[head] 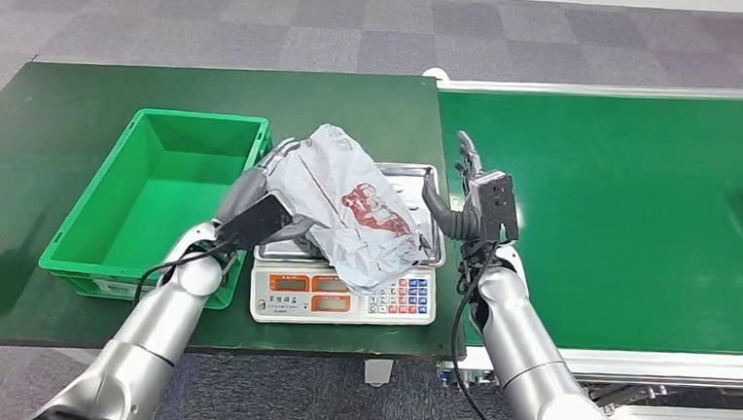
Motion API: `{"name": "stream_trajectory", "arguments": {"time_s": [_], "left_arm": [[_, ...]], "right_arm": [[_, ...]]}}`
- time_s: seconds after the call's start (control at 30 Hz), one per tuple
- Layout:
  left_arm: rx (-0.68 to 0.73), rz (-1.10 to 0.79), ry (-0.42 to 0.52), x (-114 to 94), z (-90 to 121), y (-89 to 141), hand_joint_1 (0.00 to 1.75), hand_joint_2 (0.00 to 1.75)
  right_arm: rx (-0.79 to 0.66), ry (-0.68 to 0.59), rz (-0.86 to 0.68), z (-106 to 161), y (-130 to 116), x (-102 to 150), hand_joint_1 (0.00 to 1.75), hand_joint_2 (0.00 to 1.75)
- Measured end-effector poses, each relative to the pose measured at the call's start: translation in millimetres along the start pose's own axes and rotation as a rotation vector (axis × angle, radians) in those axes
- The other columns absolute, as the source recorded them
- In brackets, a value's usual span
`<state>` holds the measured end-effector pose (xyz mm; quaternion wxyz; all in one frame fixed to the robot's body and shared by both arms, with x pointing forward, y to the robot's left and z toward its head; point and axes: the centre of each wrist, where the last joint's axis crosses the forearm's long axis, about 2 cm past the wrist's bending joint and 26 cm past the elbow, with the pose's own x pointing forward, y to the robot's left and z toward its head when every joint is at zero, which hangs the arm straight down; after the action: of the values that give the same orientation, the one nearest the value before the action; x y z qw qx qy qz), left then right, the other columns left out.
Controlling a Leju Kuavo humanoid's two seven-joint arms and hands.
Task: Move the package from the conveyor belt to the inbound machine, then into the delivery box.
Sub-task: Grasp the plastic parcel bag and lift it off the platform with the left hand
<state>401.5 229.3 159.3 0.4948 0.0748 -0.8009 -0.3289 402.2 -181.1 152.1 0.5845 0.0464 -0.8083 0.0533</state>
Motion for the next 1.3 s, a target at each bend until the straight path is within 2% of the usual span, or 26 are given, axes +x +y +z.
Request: {"name": "stream_trajectory", "arguments": {"time_s": [0.17,0.33,0.57,0.73,0.87,1.0,1.17,1.3], "left_arm": [[-0.145,-0.156,0.001,8,-40,13,0.00,1.75],[-0.350,-0.306,0.038,16,-67,22,0.00,1.75],[-0.749,-0.370,0.146,22,-86,41,0.00,1.75],[-0.920,-0.384,0.202,27,-95,59,0.00,1.75],[-0.961,-0.359,0.181,27,-96,64,0.00,1.75],[-0.941,-0.354,0.128,26,-95,62,0.00,1.75],[-0.816,-0.378,0.033,26,-94,49,0.00,1.75],[-0.679,-0.406,-0.041,22,-87,30,0.00,1.75]], "right_arm": [[0.004,0.003,-0.002,-2,-2,1,0.00,1.75],[0.028,-0.007,-0.011,-7,-1,5,0.00,1.75],[0.049,-0.022,-0.015,-19,-1,13,0.00,1.75],[0.052,-0.024,-0.018,-23,0,15,0.00,1.75],[0.061,-0.022,-0.025,-24,1,15,0.00,1.75],[0.070,-0.023,-0.029,-23,2,15,0.00,1.75],[0.072,-0.029,-0.044,-26,4,18,0.00,1.75],[0.069,-0.041,-0.058,-28,4,20,0.00,1.75]]}}
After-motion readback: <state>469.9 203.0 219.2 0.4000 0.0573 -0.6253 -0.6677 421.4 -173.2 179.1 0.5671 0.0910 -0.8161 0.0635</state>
